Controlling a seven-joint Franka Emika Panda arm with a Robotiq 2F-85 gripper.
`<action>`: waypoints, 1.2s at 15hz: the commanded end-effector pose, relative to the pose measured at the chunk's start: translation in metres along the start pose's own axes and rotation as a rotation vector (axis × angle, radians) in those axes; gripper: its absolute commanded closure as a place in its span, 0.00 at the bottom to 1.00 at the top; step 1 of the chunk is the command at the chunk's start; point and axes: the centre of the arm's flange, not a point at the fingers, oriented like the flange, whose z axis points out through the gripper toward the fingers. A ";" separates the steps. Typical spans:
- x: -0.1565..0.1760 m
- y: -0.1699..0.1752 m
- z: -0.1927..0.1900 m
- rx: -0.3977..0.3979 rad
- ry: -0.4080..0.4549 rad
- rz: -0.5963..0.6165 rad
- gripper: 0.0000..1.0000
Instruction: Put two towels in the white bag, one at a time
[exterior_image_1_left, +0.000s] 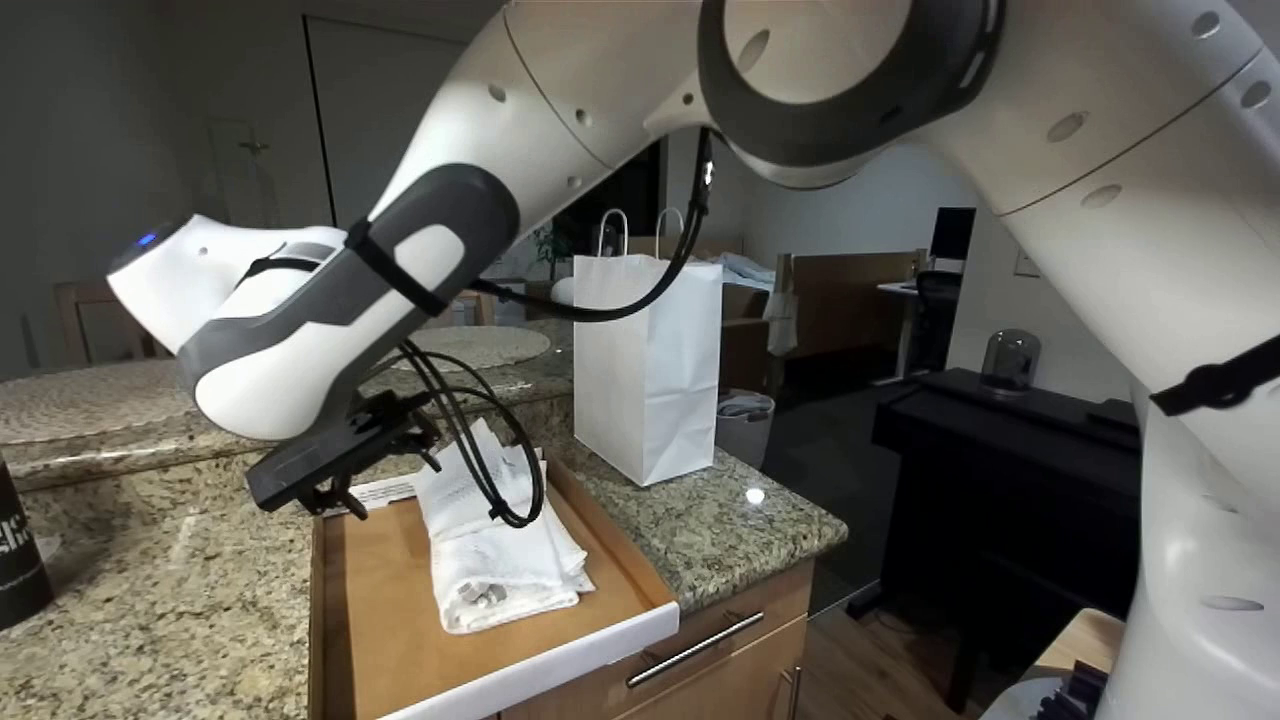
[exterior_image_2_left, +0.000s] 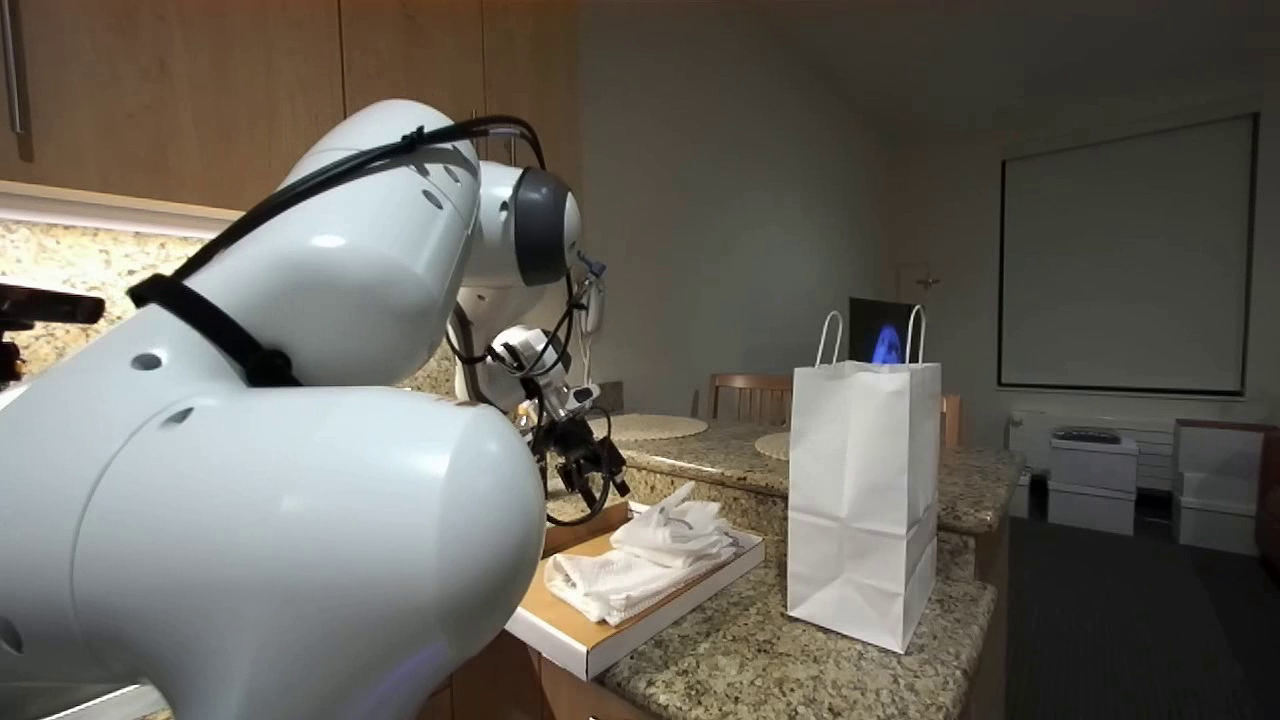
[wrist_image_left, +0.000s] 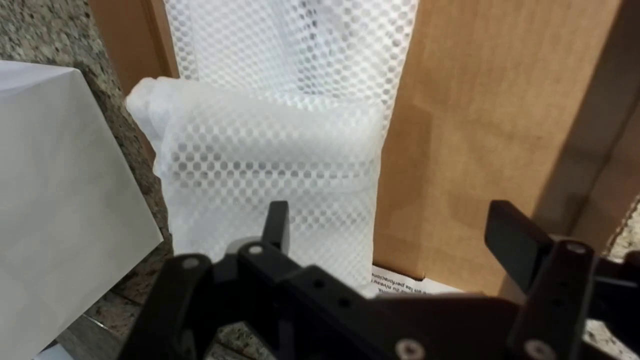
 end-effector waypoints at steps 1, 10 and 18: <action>0.022 -0.030 0.025 -0.091 -0.033 -0.008 0.00; 0.043 -0.020 0.069 -0.430 -0.174 0.104 0.00; 0.042 0.000 0.093 -0.460 -0.309 0.123 0.00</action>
